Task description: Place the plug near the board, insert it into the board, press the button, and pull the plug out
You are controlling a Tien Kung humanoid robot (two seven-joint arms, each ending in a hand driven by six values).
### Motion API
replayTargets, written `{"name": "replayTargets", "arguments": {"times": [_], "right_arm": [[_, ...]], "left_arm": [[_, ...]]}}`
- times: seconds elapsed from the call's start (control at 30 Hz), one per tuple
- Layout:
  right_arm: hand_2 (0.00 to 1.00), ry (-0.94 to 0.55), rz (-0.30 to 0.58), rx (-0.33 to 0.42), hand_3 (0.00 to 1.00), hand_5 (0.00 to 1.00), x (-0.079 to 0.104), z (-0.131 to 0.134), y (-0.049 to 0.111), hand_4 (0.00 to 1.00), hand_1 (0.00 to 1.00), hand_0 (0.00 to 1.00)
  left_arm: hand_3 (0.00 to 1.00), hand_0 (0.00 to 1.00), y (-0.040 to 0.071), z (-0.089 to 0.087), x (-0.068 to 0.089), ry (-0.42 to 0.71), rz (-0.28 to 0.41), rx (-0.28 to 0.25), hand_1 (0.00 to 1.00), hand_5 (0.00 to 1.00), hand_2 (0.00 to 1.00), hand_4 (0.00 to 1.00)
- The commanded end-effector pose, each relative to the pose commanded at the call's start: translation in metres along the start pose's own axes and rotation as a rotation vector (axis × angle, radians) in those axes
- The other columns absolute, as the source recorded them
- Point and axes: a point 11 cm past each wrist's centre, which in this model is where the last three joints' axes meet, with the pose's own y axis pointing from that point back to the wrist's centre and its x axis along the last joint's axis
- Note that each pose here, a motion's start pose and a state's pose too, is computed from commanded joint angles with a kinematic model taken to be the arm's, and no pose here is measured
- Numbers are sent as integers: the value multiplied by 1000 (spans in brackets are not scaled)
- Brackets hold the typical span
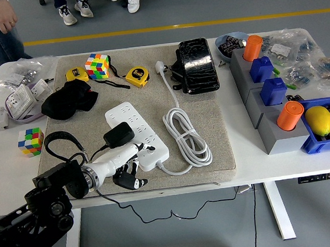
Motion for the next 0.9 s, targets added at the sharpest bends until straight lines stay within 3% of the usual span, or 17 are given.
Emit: {"name": "replayTargets", "arguments": {"times": [0.43, 0.53, 0.67, 0.7, 0.87, 0.9], "right_arm": [[528, 4, -1, 2, 508, 351, 0, -1, 0, 847, 579, 472], [528, 5, 2, 2, 508, 351, 1, -1, 0, 847, 579, 471], [528, 4, 3, 1, 508, 351, 1, 0, 0, 847, 579, 471], [528, 3, 3, 0, 509, 350, 2, 1, 0, 848, 580, 471], [528, 0, 1, -2, 509, 350, 0, 2, 0, 848, 580, 471], [528, 1, 0, -3, 508, 351, 0, 2, 0, 848, 580, 468]], "left_arm": [[865, 60, -3, -13, -7, -17, -38, 53, 99, 2, 164, 788], [838, 62, 0, -6, -3, 24, -14, 2, 102, 2, 170, 769], [838, 62, 5, 6, 12, 169, 49, -124, 102, 2, 170, 769], [615, 72, 6, 6, 17, 216, 70, -153, 70, 102, 180, 747], [615, 72, 5, 1, 29, 414, 167, -255, 70, 102, 180, 747], [431, 147, 4, -2, 31, 456, 195, -270, 112, 267, 196, 887]]}}
